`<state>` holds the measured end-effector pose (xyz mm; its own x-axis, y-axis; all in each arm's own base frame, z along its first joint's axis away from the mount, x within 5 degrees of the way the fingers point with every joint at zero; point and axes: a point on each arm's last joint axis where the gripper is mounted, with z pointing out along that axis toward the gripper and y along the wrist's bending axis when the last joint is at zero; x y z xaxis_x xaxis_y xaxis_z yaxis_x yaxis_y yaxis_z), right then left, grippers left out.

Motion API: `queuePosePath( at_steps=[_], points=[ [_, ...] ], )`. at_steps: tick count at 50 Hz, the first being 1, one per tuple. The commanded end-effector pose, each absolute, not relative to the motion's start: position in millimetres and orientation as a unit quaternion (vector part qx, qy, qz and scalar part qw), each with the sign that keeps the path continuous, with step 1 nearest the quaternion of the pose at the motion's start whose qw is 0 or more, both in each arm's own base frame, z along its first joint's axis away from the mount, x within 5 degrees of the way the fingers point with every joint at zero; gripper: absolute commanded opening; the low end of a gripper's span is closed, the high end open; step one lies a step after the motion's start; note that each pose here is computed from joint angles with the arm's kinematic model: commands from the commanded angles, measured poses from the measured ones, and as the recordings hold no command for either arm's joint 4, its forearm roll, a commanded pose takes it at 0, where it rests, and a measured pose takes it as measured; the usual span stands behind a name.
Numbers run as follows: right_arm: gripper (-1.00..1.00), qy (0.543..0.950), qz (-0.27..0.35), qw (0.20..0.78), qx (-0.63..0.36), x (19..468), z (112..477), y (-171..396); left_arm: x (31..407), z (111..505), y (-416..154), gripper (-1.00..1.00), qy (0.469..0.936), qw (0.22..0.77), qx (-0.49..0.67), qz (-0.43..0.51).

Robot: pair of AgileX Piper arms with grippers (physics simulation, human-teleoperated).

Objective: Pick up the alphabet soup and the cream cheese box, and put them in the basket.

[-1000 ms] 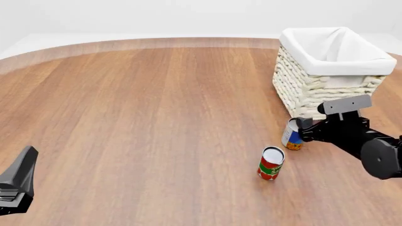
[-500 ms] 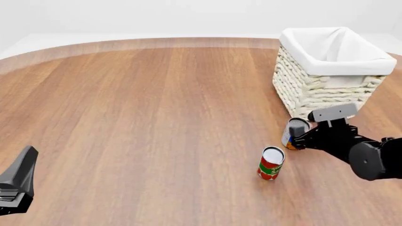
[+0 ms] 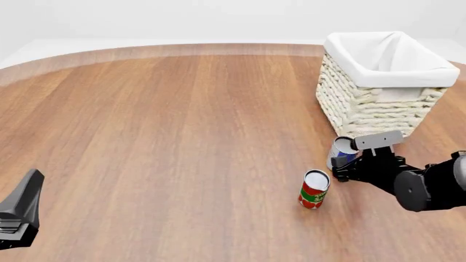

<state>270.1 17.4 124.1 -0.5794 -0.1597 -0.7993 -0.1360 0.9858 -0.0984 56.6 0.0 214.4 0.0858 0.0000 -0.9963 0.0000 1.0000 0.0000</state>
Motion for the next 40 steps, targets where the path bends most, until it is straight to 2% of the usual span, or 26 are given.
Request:
queuePosePath(
  at_steps=[1,40],
  points=[
    [1.0,0.894,-0.015,0.44,-0.078,271.0,113.1,14.6,56.6,214.4,0.0,1.0,0.676,0.737,0.0,0.0],
    [1.0,0.908,-0.007,0.412,-0.075,279.9,81.2,18.8,56.6,214.4,0.0,1.0,0.676,0.737,0.0,0.0]
  ],
)
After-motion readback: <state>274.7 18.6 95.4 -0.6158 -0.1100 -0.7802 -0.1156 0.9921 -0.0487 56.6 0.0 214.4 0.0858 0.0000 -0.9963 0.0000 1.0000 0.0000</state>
